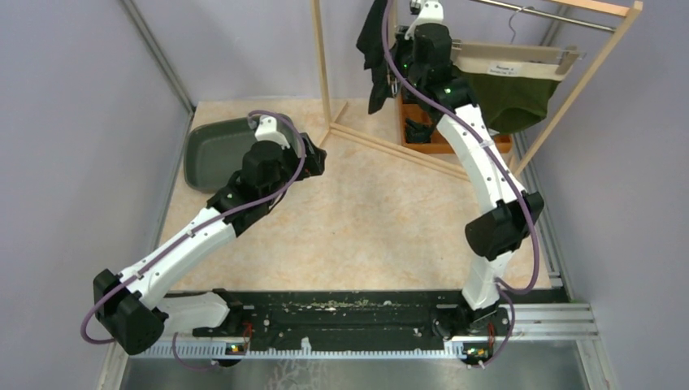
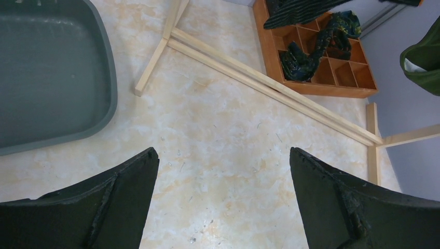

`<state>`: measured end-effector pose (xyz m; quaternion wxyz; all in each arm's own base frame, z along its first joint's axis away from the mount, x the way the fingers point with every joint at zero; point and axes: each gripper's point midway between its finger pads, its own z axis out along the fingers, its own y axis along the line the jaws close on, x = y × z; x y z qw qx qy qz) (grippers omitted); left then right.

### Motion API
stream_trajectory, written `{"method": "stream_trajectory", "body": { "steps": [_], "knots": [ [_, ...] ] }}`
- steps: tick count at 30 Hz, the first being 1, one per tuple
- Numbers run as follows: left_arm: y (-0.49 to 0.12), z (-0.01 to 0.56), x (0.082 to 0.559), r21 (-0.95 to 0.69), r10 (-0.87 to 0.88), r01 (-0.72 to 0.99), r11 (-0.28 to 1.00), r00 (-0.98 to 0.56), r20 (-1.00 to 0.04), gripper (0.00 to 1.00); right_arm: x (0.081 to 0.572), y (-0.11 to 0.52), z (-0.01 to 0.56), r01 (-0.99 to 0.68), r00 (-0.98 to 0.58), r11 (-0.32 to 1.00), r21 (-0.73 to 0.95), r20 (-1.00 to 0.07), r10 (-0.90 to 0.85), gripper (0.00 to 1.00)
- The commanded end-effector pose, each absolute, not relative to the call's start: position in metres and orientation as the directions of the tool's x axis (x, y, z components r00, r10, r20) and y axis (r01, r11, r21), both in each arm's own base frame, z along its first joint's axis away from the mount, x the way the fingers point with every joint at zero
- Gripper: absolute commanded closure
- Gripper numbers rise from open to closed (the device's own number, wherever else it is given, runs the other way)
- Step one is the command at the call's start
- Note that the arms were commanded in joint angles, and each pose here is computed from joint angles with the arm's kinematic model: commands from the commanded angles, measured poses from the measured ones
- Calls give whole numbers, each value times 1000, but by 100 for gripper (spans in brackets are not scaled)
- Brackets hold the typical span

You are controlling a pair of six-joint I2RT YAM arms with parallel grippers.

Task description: Clip the underwear to the hanger

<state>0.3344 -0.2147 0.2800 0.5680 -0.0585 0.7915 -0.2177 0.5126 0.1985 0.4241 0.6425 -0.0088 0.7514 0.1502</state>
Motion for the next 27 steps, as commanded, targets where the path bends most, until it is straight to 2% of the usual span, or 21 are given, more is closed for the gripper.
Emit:
{"method": "stream_trajectory", "body": {
  "steps": [1, 13, 27],
  "knots": [
    [-216, 283, 337, -431, -362, 159, 888, -335, -870, 0, 481, 189, 501, -276, 24, 929, 245, -965, 262, 100],
    [-217, 280, 338, -437, -365, 158, 885, -345, -865, 0, 436, 184, 542, -295, 103, 926, 234, -956, 275, 100],
    [-212, 291, 332, -443, -375, 169, 880, -325, -868, 0, 447, 181, 550, -255, 108, 936, 241, -955, 276, 100]
  ]
}}
